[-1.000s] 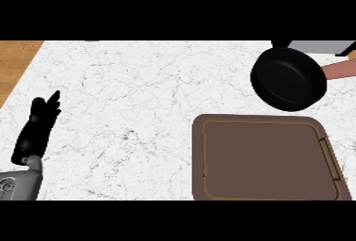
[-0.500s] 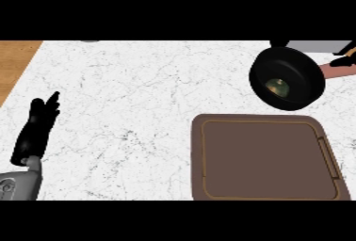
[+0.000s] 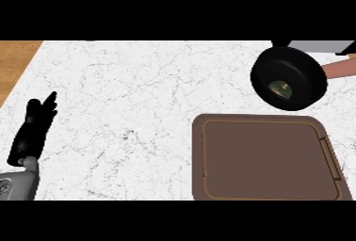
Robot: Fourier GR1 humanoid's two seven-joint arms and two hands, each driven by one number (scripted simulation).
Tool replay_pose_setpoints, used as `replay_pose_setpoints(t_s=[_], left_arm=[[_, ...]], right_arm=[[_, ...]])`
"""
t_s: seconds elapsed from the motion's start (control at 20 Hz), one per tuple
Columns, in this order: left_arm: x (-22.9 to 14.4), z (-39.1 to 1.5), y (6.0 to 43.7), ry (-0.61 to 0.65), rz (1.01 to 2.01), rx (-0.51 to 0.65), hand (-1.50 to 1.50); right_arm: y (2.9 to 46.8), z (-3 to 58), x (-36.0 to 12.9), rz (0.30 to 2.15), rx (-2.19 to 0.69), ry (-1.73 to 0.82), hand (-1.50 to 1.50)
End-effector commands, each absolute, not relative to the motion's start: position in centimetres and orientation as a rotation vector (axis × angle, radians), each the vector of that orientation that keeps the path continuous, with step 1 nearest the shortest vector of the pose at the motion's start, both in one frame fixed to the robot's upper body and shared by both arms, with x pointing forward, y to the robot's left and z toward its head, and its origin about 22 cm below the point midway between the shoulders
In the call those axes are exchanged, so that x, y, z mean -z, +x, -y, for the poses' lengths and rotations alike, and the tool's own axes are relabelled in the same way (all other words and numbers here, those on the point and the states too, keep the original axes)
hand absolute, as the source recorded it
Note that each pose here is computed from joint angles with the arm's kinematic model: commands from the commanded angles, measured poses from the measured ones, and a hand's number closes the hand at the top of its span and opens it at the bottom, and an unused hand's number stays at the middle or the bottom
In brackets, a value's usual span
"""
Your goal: Pick the squash from the tray and place it in the pot
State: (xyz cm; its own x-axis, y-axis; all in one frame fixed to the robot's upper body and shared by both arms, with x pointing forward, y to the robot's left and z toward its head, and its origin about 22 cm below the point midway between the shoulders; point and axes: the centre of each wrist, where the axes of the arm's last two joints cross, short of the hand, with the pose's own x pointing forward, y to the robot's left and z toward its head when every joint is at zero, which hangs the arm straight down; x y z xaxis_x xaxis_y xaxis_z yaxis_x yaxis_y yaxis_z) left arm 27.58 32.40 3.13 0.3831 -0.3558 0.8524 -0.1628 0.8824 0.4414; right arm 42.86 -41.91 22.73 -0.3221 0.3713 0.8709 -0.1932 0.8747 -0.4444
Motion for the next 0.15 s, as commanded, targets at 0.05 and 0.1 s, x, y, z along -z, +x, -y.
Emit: replay_pose_setpoints(t_s=[0.05, 0.1], left_arm=[[-4.0, -32.1, 28.1, 0.488, 1.216, 0.144, 0.0], [-2.8, -30.7, 27.6, 0.474, 1.209, 0.156, 0.0]], right_arm=[[40.8, 45.7, -24.0, 1.868, -0.339, -0.122, -1.5], [40.1, 46.8, -23.9, 1.849, -0.337, -0.14, -1.5]])
